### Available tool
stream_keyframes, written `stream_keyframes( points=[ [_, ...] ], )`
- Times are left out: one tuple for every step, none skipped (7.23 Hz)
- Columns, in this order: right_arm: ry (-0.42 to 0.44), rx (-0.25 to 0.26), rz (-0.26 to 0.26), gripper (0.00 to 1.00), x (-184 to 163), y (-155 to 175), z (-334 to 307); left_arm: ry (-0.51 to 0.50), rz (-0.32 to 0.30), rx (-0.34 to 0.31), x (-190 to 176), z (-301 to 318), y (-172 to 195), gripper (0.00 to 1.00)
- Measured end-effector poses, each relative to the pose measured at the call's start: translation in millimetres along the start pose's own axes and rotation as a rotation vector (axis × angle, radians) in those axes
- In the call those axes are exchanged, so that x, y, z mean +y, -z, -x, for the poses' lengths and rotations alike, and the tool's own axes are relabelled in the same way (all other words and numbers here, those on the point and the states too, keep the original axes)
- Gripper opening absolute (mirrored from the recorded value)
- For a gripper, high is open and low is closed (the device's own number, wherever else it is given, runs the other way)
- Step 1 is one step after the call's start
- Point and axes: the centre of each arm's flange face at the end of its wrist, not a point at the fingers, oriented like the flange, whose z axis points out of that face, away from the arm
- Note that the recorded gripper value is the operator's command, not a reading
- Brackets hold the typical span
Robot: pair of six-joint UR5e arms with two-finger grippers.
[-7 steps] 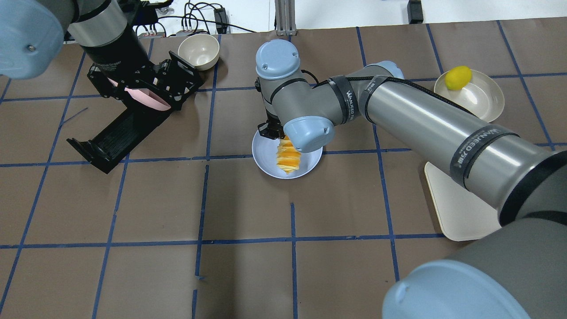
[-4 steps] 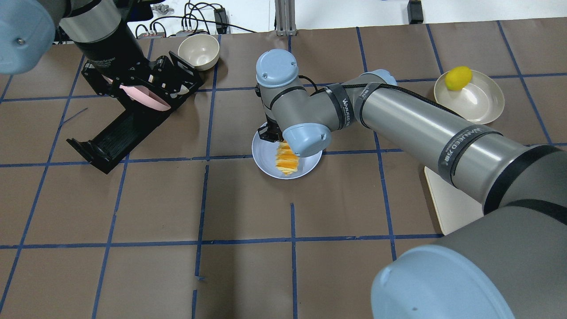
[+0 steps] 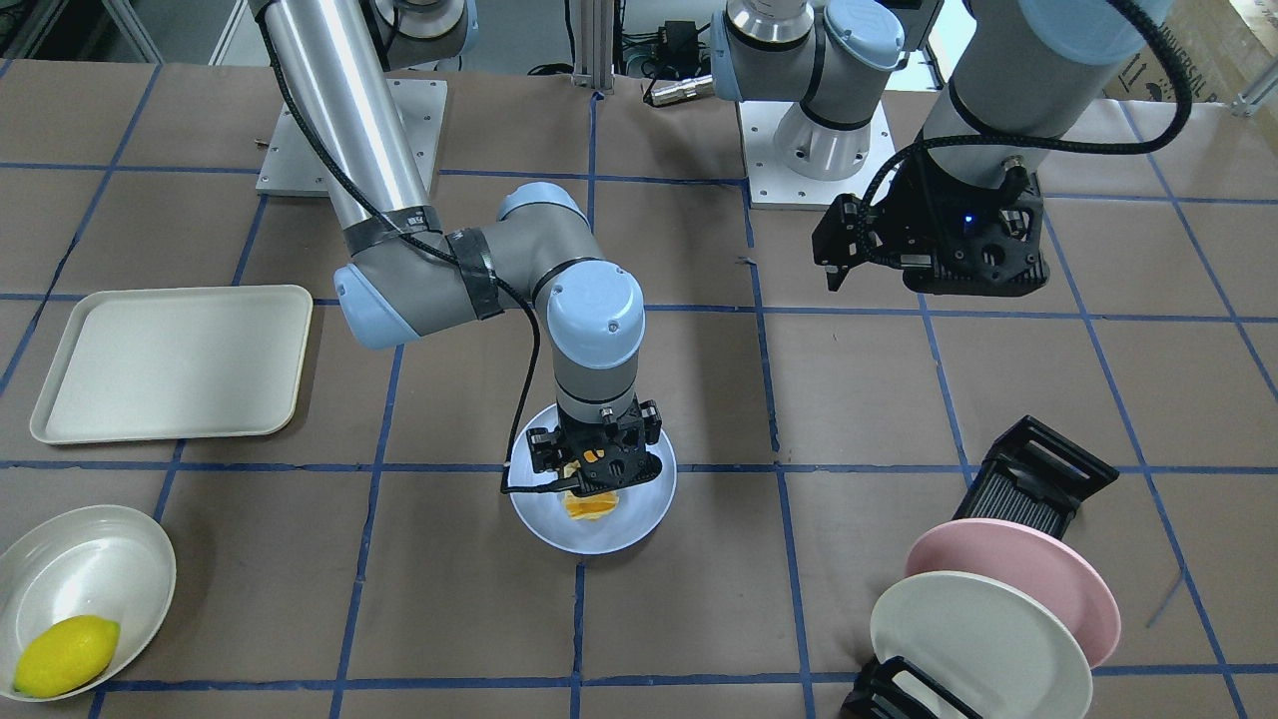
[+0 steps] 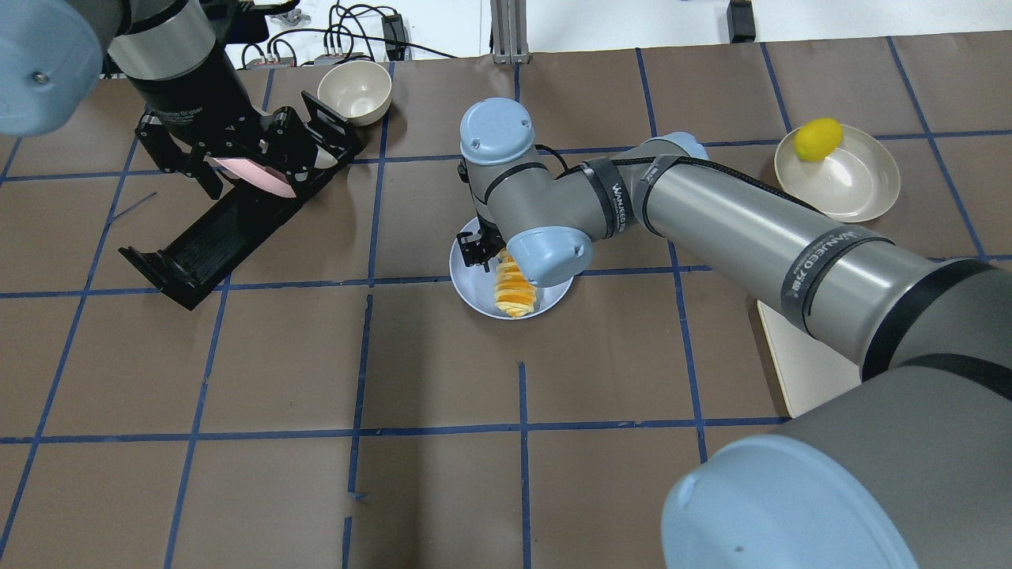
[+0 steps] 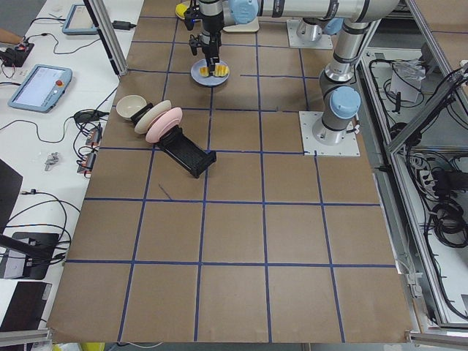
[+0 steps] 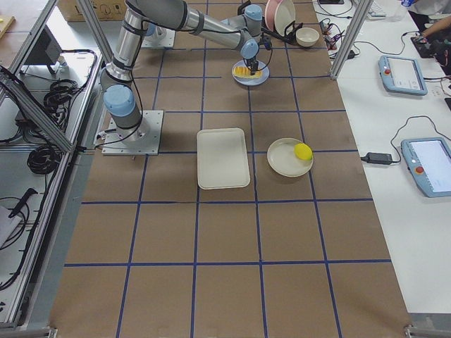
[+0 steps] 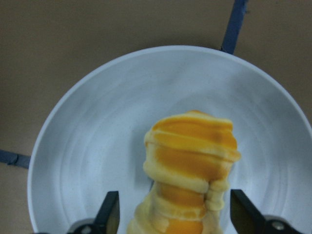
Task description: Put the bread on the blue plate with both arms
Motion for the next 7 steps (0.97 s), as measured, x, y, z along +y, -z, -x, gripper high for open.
stream_keyframes(
  points=[
    [-0.003, 0.002, -0.005, 1.00, -0.7, 19.5, -2.6, 0.011, 0.001, -0.002, 0.1, -1.0, -0.7, 1.00],
    [-0.005, 0.005, -0.029, 1.00, -1.1, 57.0, -7.3, 0.017, 0.000, -0.003, -0.1, -1.3, -0.5, 1.00],
    [-0.001, 0.026, -0.064, 1.00, 1.1, 102.0, -15.0, 0.018, -0.001, -0.003, -0.3, -1.5, -0.3, 1.00],
    [0.004, 0.055, -0.120, 1.00, 6.6, 147.9, -22.4, 0.018, -0.002, -0.004, -0.6, -1.5, 0.1, 1.00],
    [0.003, 0.068, -0.178, 1.00, 14.8, 187.5, -26.6, 0.015, -0.003, -0.006, -1.7, -1.3, 1.0, 1.00],
    [-0.011, 0.071, -0.229, 1.00, 26.7, 223.4, -36.4, 0.009, -0.006, -0.006, -3.0, -1.7, 2.3, 1.00],
    [-0.045, 0.073, -0.243, 1.00, 43.8, 255.5, -58.5, 0.004, -0.009, -0.006, -3.2, -2.9, 3.8, 1.00]
  ],
)
